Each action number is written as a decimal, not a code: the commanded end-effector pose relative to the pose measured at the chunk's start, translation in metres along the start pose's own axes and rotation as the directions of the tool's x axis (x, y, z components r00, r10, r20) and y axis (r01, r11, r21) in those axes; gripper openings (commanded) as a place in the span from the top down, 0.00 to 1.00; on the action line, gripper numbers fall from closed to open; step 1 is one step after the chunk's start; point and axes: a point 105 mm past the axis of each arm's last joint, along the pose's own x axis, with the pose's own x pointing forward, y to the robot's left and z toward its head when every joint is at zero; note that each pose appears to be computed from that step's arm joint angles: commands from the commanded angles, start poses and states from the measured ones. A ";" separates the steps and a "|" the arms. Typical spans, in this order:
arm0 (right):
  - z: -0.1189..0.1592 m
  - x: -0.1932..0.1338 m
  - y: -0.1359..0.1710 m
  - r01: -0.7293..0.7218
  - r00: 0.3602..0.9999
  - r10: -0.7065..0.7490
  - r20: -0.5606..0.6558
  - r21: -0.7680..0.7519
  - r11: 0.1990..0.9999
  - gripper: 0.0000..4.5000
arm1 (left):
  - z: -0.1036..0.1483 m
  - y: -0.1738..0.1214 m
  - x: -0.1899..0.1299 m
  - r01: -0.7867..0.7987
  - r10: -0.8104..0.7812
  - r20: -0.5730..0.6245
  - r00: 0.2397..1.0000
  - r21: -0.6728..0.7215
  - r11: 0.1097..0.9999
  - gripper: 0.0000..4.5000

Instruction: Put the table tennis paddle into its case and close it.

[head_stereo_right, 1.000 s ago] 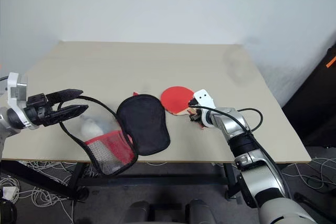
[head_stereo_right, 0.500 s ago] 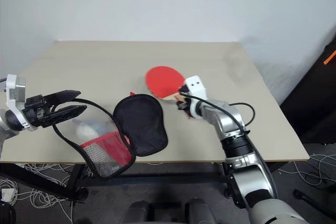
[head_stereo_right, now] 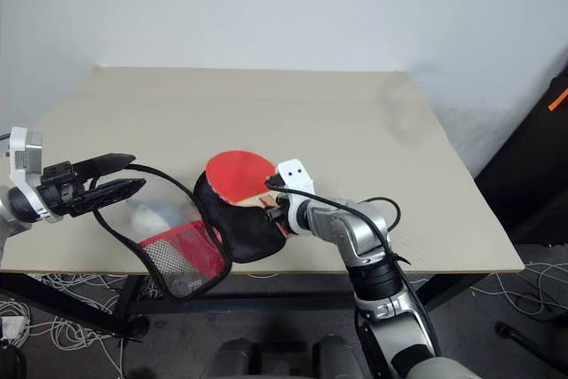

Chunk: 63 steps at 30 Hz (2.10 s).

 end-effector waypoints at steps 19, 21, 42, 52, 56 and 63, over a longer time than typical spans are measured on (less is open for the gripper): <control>0.028 0.028 0.014 0.030 0.998 -0.030 0.060 0.002 1.000 0.75 | 0.010 0.000 -0.007 -0.017 0.016 0.036 0.999 0.029 0.999 0.00; 0.030 0.030 0.010 0.052 0.997 -0.052 0.064 0.008 0.999 0.75 | 0.010 0.000 -0.007 -0.017 0.016 0.037 0.999 0.028 0.999 0.00; 0.030 0.034 0.013 0.062 0.998 -0.062 0.027 0.030 0.998 0.59 | 0.009 0.001 -0.007 -0.020 0.019 0.039 0.999 0.022 1.000 0.00; 0.047 0.024 0.032 -0.081 0.995 0.071 0.075 0.137 0.987 0.01 | 0.008 0.002 -0.007 -0.025 0.025 0.035 0.999 0.021 0.999 0.00; 0.061 0.012 0.021 -0.110 0.986 0.085 0.142 0.179 0.978 0.01 | 0.009 0.003 -0.007 -0.029 0.028 0.036 0.999 0.024 0.999 0.00; 0.082 -0.024 -0.007 -0.091 0.953 0.080 0.291 0.027 0.995 0.01 | 0.016 0.008 -0.012 -0.046 0.045 0.048 0.998 0.036 0.998 0.00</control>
